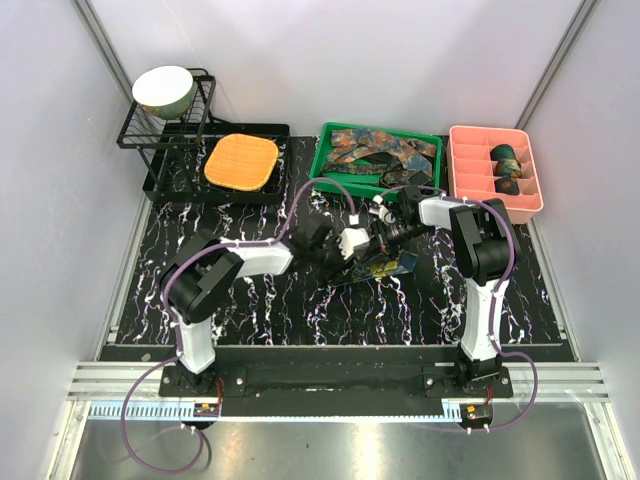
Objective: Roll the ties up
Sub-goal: Roll the tie at the center of the board.
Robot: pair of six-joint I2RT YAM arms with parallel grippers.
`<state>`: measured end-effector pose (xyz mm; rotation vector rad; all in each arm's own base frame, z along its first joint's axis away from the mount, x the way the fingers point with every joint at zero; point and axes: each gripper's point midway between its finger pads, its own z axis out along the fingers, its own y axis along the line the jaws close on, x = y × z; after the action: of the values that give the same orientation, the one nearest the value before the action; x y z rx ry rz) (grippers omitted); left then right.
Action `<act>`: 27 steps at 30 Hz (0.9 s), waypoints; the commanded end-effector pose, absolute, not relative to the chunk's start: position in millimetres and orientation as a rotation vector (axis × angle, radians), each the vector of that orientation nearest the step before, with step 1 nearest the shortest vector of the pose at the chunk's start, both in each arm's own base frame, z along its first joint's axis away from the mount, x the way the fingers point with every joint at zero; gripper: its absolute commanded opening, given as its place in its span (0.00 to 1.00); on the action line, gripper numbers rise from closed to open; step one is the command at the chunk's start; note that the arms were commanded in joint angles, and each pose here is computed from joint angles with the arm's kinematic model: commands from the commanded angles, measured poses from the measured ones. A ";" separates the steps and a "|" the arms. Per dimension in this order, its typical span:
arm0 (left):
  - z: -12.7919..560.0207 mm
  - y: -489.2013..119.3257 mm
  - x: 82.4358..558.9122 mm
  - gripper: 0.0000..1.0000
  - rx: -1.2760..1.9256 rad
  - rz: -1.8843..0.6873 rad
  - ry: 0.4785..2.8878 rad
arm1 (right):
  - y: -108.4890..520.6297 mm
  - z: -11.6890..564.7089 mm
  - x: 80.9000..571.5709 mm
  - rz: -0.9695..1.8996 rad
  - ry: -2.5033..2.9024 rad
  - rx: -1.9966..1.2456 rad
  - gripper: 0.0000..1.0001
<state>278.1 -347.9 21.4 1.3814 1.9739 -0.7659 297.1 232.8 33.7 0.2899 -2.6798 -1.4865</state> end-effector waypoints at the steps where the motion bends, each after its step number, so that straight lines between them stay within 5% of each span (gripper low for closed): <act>1: 19.0 -340.4 273.1 0.60 1.191 -0.935 1.969 | 227.4 -2.3 303.8 -1.346 -2.789 0.243 0.00; 11: 37.3 -338.5 274.6 0.73 1.093 -1.162 1.758 | 233.5 -20.1 307.3 -1.354 -2.850 0.211 0.00; 20: 39.6 -349.3 283.7 0.70 1.075 -1.188 1.698 | 233.2 -31.3 306.5 -1.305 -2.887 0.214 0.00; 27: 39.6 -351.4 291.2 0.36 1.066 -1.168 1.739 | 237.0 -29.2 306.7 -1.326 -2.877 0.236 0.00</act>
<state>286.3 -343.9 31.6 1.0432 1.7698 -1.1682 303.8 244.5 15.2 0.1740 -2.7118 -1.5406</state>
